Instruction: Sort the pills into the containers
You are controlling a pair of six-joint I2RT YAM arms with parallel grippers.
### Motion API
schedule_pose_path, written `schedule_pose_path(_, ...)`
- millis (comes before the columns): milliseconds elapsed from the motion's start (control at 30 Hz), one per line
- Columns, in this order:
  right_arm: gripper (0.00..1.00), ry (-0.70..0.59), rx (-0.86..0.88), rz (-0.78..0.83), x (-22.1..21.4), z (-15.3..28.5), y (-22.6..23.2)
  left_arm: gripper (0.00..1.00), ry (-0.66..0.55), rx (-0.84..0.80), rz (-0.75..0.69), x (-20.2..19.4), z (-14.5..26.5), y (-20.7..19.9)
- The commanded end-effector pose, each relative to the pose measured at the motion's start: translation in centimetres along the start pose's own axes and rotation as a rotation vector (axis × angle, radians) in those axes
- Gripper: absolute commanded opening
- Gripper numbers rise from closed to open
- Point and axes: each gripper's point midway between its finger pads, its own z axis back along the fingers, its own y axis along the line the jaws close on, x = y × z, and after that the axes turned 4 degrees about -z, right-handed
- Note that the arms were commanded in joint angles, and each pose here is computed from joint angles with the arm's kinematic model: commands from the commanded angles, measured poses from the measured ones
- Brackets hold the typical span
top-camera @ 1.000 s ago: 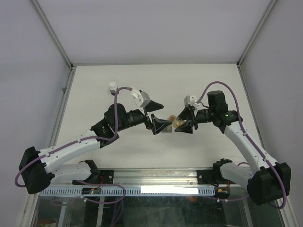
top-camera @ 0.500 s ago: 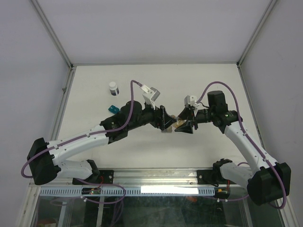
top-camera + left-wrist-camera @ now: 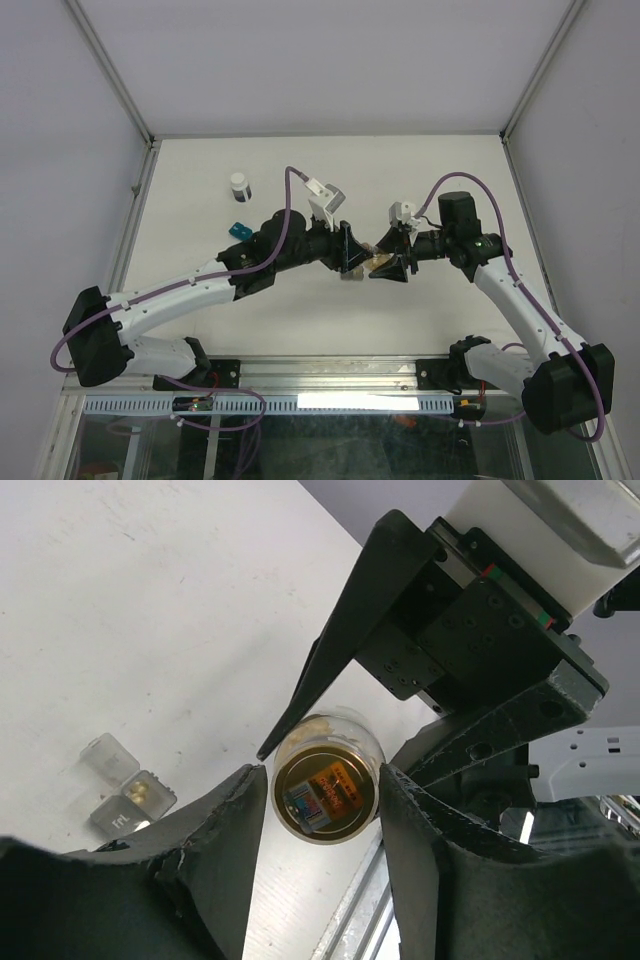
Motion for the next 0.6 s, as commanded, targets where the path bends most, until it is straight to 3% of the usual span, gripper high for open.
schedule_pose_path(0,0.0,-0.039,-0.008,0.072,2.3,0.3,-0.4,0.48,-0.01,-0.096,-0.01,1.4,-0.1,-2.5)
schedule_pose_path(167,0.0,-0.04,-0.008,0.072,2.3,0.3,-0.4,0.39,0.029,-0.123,-0.022,0.7,-0.3,-2.9)
schedule_pose_path(333,0.0,-0.04,-0.008,0.073,2.3,0.3,-0.4,0.22,0.068,-0.171,-0.066,0.1,-0.4,-3.5)
schedule_pose_path(433,0.0,-0.042,-0.006,0.076,2.4,0.3,-0.4,0.19,0.107,-0.27,-0.18,-0.8,-0.1,-4.3)
schedule_pose_path(567,0.0,-0.043,-0.006,0.078,2.4,0.4,-0.3,0.18,0.129,-0.47,-0.451,-2.5,0.9,-4.8)
